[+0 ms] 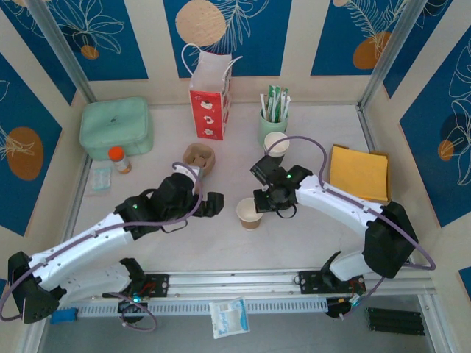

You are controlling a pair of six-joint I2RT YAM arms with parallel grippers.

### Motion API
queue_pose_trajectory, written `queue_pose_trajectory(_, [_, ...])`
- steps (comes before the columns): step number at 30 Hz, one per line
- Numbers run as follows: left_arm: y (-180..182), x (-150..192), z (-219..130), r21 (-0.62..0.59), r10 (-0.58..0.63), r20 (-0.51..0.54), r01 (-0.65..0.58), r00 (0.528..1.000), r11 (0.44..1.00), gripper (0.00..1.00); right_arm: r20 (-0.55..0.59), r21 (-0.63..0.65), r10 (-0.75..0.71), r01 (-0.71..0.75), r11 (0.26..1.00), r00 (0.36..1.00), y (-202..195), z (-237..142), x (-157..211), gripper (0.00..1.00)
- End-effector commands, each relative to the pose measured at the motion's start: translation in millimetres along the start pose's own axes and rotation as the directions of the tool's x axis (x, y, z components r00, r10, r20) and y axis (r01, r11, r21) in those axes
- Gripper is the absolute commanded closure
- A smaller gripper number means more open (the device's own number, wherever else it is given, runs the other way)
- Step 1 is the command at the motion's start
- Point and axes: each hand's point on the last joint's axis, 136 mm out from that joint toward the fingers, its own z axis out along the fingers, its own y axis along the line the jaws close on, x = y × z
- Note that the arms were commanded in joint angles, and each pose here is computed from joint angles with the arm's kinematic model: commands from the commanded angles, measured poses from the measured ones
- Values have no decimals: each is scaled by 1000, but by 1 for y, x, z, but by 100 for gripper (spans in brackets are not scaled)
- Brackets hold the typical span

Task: Pack the takeout coffee

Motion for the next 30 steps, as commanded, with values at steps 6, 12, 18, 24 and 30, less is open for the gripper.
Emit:
queue_pose_trajectory(6, [-7,4,7,21,14,-29,-13,999,1000,1,23,-16,31,-30,999,999,-5,-3,1,84])
queue_pose_trajectory(12, [-11,3,9,26,16,-35,-15,999,1000,1,58,-40,23,-21,999,998,-3,-25,-2,63])
queue_pose_trajectory(18, [-13,3,9,35,16,-34,-15,999,999,1,126,0,39,-39,999,991,-24,-57,-13,53])
queue_pose_trajectory(24, [-15,3,10,43,17,-36,-15,999,999,1,132,186,2,-27,982,991,-62,-55,-27,52])
queue_pose_trajectory(30, [-17,3,11,50,16,-31,-14,999,999,1,41,166,-23,16,986,999,-59,-41,-39,53])
